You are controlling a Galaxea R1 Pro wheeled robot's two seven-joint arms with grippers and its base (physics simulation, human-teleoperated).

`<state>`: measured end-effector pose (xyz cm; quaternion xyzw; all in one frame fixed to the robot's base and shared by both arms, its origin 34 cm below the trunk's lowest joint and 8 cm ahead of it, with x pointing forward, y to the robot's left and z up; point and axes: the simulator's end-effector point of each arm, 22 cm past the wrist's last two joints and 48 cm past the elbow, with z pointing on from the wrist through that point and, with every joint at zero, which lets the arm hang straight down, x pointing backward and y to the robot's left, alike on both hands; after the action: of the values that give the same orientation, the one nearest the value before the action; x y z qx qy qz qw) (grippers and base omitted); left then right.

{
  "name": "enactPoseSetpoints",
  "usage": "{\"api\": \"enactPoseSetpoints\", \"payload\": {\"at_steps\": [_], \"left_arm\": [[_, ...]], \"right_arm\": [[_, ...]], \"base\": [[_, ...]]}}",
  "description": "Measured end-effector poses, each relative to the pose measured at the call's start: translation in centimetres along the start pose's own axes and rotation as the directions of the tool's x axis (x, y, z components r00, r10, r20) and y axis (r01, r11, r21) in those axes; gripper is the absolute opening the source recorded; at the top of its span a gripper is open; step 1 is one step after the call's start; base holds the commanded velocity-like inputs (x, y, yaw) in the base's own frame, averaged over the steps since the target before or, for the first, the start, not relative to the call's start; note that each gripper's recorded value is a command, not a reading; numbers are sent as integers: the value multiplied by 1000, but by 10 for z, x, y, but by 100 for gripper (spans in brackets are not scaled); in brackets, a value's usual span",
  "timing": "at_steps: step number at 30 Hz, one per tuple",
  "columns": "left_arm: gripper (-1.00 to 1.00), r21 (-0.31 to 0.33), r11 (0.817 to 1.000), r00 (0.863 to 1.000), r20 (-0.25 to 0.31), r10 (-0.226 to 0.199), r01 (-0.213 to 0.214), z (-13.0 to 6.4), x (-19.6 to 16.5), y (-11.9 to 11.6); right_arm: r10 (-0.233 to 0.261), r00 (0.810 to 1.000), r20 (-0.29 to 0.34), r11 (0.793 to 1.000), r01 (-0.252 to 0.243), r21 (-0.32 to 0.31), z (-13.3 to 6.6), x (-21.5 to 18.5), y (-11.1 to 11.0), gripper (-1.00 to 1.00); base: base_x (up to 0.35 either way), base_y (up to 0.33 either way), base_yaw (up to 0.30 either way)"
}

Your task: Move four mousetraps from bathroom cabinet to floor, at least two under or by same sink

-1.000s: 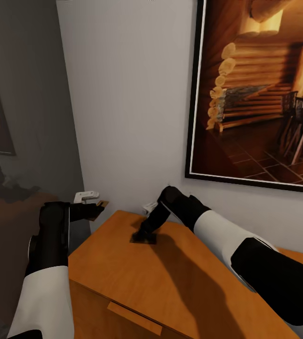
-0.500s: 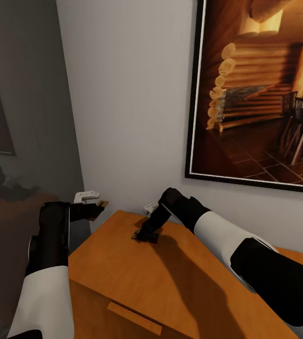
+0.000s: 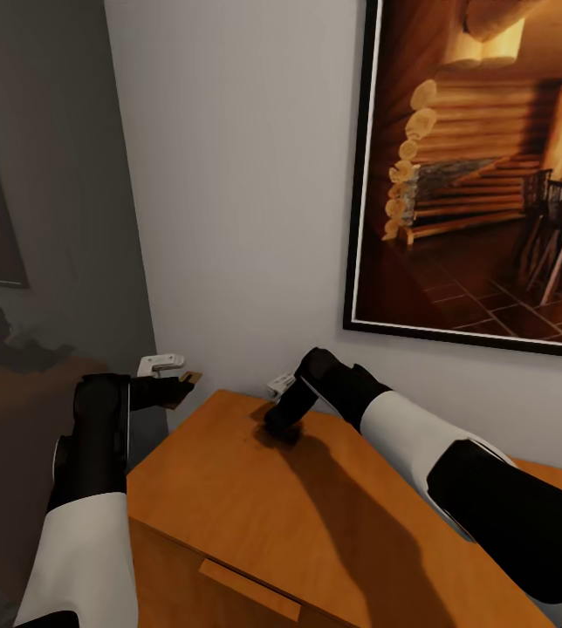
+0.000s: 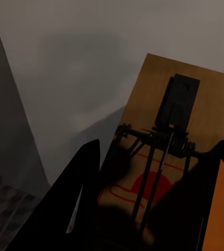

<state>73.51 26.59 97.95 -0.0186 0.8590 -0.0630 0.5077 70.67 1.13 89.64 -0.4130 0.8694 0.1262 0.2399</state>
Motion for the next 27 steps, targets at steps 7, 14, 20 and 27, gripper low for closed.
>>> {"api": "enactPoseSetpoints", "payload": {"at_steps": [7,14,20,27], "left_arm": [[-100,0,1000,1000,0,0,0,0,0,0],[-100,0,1000,1000,0,0,0,0,0,0],[-100,0,1000,1000,0,0,0,0,0,0],[-100,-4,1000,1000,-1,2,-2,0,0,1]], "right_arm": [[-6,1000,4,1000,6,-7,0,-1,3,-100],[-10,1000,6,1000,10,-7,1,-1,4,-100],[-11,1000,6,1000,11,-5,1,-1,4,-100],[53,999,10,998,-53,-33,-1,-2,21,-100]], "base": [[0,0,0],[0,0,0],[0,0,0],[0,0,0]]}}
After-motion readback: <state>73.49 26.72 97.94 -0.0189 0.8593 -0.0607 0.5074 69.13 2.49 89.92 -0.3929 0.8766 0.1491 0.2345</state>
